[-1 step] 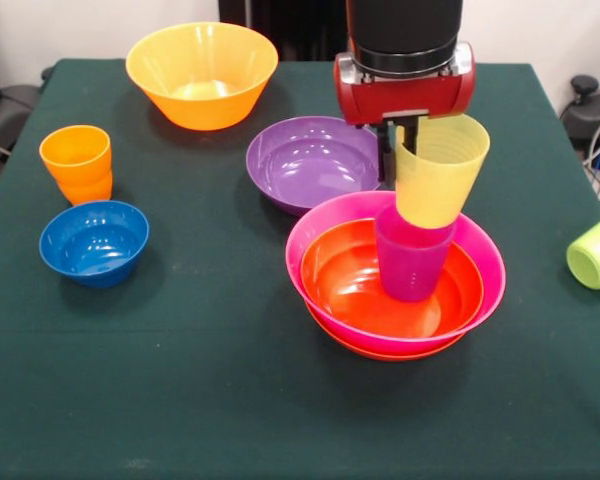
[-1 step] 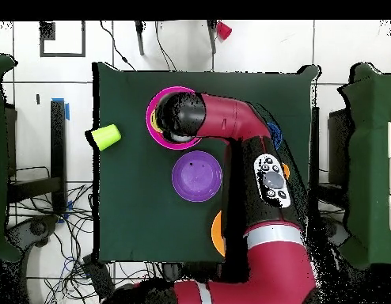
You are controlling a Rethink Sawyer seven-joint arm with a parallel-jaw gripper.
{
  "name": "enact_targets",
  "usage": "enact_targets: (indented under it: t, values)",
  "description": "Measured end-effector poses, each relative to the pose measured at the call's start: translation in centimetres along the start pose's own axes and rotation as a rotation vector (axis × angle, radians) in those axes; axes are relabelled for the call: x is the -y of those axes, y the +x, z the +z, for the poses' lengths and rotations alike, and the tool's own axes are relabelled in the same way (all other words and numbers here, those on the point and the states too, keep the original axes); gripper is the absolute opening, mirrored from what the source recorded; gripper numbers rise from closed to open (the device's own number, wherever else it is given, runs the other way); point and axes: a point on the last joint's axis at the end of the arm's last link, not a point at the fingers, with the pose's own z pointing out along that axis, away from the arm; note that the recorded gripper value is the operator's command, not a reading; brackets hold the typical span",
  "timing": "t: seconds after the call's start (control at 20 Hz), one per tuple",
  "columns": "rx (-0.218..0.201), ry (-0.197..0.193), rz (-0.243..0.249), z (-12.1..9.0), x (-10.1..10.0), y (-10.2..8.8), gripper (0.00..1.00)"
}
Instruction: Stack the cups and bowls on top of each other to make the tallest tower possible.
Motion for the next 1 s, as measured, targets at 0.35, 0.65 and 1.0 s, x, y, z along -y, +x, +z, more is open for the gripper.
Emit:
enact_targets:
  t: [0.35, 0.65, 1.0]
  values:
    - [0.013, 0.002, -0.006, -0.4, -0.4, -0.7, 0.0]
    - [0.033, 0.004, -0.005, -0.9, -0.3, -1.5, 0.0]
    - [0.047, 0.006, -0.005, -1.3, -0.1, -2.1, 0.0]
